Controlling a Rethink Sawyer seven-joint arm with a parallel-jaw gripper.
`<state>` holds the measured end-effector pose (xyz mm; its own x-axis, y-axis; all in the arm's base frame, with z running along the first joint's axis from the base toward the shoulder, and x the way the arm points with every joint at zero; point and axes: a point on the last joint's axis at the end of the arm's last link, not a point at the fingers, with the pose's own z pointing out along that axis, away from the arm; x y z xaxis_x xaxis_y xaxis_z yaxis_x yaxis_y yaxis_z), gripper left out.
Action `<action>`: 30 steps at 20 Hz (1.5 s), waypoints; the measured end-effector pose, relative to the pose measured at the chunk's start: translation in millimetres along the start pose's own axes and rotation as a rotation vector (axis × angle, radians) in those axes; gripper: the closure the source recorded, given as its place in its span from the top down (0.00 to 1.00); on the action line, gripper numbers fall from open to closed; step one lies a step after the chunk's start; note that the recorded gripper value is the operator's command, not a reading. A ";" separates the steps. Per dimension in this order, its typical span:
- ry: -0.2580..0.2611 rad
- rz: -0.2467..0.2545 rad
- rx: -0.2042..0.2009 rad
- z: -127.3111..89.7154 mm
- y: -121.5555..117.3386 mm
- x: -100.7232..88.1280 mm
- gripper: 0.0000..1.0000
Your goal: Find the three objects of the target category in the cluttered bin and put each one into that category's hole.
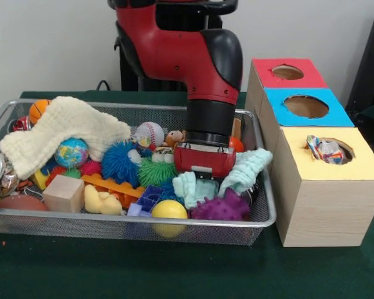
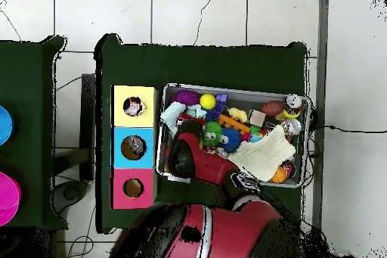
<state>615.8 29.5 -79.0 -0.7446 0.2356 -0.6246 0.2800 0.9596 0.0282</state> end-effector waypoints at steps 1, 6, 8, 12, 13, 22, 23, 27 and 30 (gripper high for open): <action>-0.036 -0.008 0.025 0.1 0.0 3.8 1.00; -0.258 -0.077 0.143 -2.0 -7.4 31.9 1.00; -0.355 -0.106 0.194 -5.7 -19.2 39.5 1.00; -0.418 -0.126 0.248 -9.2 -43.9 37.5 1.00; -0.416 -0.129 0.257 -9.7 -49.6 38.2 1.00; -0.396 -0.142 0.304 -11.1 -79.9 36.3 1.00; -0.389 -0.140 0.305 -10.9 -80.2 36.0 1.00; -0.358 -0.131 0.306 -10.6 -80.6 32.6 1.00; -0.337 -0.125 0.308 -10.7 -81.4 30.4 1.00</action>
<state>563.9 -39.8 -92.0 -0.5604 0.0093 -0.8282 0.4051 0.8753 -0.2642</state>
